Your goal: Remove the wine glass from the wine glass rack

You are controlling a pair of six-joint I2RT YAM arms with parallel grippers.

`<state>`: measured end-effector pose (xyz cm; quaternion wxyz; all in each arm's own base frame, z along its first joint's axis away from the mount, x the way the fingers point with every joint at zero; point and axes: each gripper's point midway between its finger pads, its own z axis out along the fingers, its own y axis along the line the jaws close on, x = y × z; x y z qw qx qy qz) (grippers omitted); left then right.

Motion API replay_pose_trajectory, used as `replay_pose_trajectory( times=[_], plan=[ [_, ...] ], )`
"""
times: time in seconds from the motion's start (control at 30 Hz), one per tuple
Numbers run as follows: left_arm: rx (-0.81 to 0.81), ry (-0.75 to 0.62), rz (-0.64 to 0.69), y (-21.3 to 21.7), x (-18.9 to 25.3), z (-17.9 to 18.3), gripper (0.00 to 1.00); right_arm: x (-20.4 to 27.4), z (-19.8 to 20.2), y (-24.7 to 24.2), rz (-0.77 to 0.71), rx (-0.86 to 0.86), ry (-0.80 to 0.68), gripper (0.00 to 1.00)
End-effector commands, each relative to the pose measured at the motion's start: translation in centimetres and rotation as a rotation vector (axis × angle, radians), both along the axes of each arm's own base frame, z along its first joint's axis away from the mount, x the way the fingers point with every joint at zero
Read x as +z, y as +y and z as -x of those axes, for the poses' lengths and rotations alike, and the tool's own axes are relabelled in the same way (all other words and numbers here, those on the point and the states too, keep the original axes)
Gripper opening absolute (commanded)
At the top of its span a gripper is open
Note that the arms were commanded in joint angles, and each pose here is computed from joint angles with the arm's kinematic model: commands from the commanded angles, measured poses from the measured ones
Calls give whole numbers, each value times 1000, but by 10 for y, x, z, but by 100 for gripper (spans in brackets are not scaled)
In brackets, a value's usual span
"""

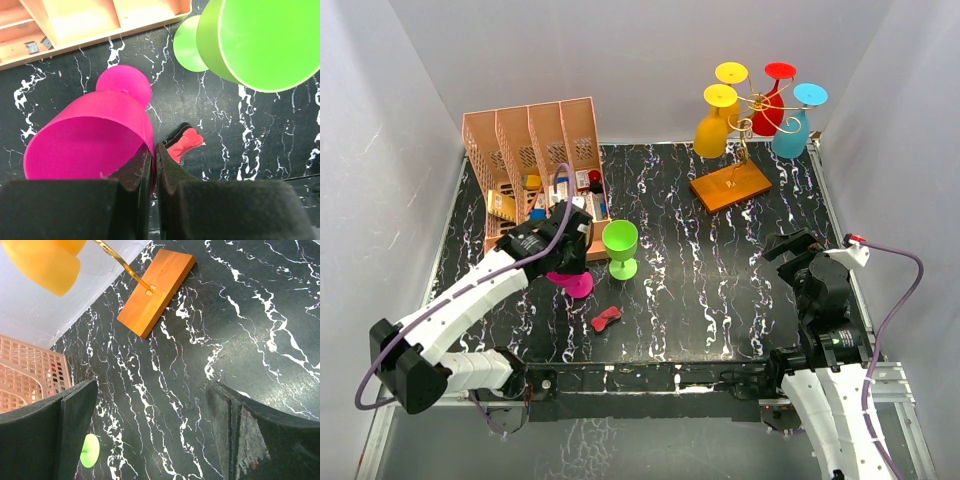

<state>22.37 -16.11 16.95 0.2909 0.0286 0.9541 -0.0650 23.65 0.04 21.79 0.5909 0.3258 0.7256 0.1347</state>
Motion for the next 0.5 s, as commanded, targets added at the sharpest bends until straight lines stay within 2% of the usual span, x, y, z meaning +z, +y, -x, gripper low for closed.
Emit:
replay_pose_trajectory(
  times=[0.0,0.17,0.47],
  plan=[
    [-43,-47,-17,-6,11,-15,0,10,-5,1,9,7,-43,98],
    [-67,-50,-54,-6,6,-20,0,10,-5,2,5,10,-44,97],
    [-104,-73,-43,-18,8,-32,0,9,-4,0,6,-1,-46,97]
  ],
)
